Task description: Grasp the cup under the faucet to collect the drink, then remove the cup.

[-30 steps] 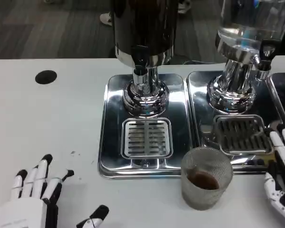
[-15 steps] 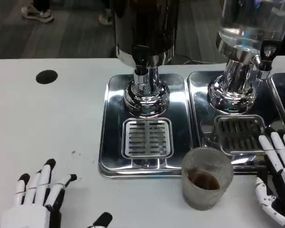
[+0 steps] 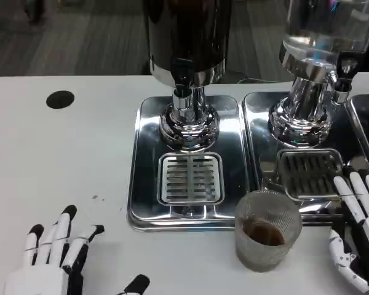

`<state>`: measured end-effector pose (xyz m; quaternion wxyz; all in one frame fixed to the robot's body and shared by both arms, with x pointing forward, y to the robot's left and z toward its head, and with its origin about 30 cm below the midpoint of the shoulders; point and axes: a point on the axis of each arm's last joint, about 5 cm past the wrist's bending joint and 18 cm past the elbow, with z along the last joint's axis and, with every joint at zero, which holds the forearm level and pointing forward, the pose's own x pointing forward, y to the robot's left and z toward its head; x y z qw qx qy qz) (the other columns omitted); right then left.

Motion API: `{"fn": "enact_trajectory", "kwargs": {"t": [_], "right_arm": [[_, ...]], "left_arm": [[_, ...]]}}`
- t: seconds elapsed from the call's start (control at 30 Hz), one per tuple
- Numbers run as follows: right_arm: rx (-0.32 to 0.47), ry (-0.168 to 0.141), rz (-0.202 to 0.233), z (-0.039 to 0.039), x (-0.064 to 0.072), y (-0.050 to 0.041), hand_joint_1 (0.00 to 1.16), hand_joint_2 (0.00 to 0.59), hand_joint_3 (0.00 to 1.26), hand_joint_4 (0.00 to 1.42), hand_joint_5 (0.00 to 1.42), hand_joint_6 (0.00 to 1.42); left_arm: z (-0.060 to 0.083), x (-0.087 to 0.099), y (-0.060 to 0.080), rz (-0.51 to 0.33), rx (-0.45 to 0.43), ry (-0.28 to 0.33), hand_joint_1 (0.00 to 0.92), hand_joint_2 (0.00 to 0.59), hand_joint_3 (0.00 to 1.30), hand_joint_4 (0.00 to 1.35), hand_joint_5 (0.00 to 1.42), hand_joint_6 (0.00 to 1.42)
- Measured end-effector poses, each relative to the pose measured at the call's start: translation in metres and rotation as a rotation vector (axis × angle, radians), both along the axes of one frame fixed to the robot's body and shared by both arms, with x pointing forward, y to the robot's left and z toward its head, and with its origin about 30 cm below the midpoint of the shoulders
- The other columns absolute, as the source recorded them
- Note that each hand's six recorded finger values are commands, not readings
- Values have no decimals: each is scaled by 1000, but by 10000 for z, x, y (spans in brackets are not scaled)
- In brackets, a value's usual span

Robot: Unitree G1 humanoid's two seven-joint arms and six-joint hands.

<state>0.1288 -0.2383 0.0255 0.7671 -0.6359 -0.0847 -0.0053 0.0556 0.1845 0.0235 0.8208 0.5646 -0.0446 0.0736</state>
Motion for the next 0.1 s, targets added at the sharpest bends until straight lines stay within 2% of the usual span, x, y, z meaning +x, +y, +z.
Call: {"fn": "enact_trajectory", "kwargs": {"t": [0.1], "right_arm": [[1, -3, 1, 6, -2, 12, 0, 586, 63, 0, 0, 0]], "left_arm": [[1, 0, -2, -3, -2, -1, 0, 133, 319, 0, 126, 50]]}}
